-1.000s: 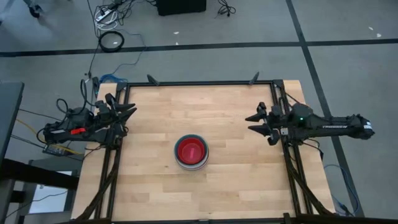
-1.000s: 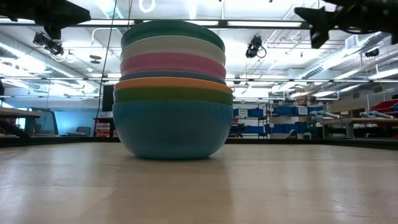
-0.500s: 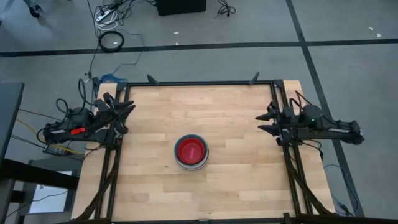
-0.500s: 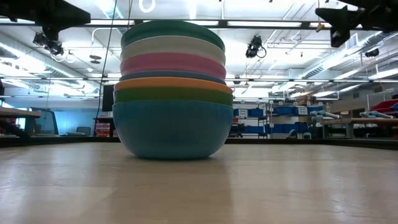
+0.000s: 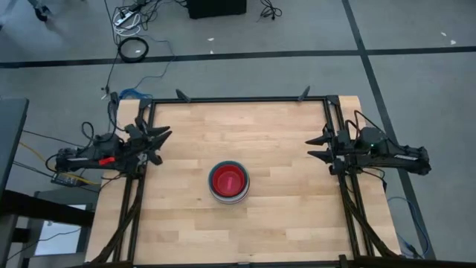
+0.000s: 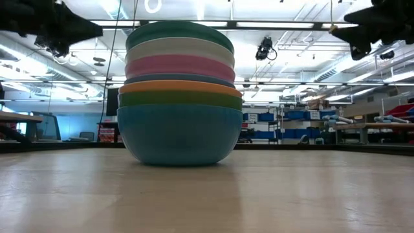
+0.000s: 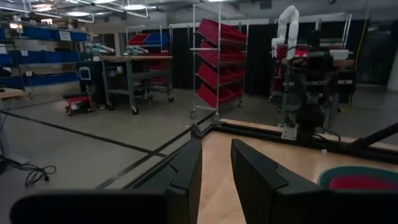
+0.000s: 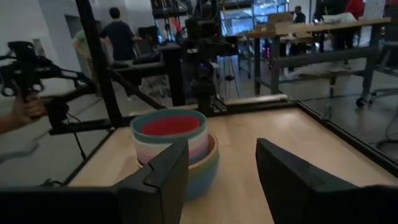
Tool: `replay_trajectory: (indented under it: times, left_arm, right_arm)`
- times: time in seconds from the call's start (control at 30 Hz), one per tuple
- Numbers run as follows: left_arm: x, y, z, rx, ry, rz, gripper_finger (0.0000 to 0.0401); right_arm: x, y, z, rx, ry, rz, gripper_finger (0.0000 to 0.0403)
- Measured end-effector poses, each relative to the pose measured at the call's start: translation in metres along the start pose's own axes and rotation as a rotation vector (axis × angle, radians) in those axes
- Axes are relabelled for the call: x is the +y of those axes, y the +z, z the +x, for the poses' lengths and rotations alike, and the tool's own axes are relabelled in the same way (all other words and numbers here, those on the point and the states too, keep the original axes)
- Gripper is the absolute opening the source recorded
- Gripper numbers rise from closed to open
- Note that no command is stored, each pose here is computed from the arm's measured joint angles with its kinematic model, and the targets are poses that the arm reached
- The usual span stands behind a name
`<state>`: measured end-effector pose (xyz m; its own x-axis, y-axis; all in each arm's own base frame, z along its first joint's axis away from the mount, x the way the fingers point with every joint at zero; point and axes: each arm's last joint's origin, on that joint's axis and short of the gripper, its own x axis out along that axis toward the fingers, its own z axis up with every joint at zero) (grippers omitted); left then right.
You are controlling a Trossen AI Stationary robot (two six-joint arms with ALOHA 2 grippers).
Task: Nest bowls inside each other
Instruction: Return to Home Position
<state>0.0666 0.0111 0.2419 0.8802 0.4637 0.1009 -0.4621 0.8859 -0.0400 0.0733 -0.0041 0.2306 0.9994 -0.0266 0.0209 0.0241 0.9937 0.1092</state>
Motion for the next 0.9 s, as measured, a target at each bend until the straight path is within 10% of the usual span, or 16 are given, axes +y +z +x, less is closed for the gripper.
replay_trajectory:
  times: [0.9]
  left_arm:
    - [-0.018, -0.073, 0.015, 0.049, -0.239, 0.026, 0.0095]
  right_arm:
    - [-0.009, -0.060, 0.021, 0.057, -0.041, -0.067, 0.0178]
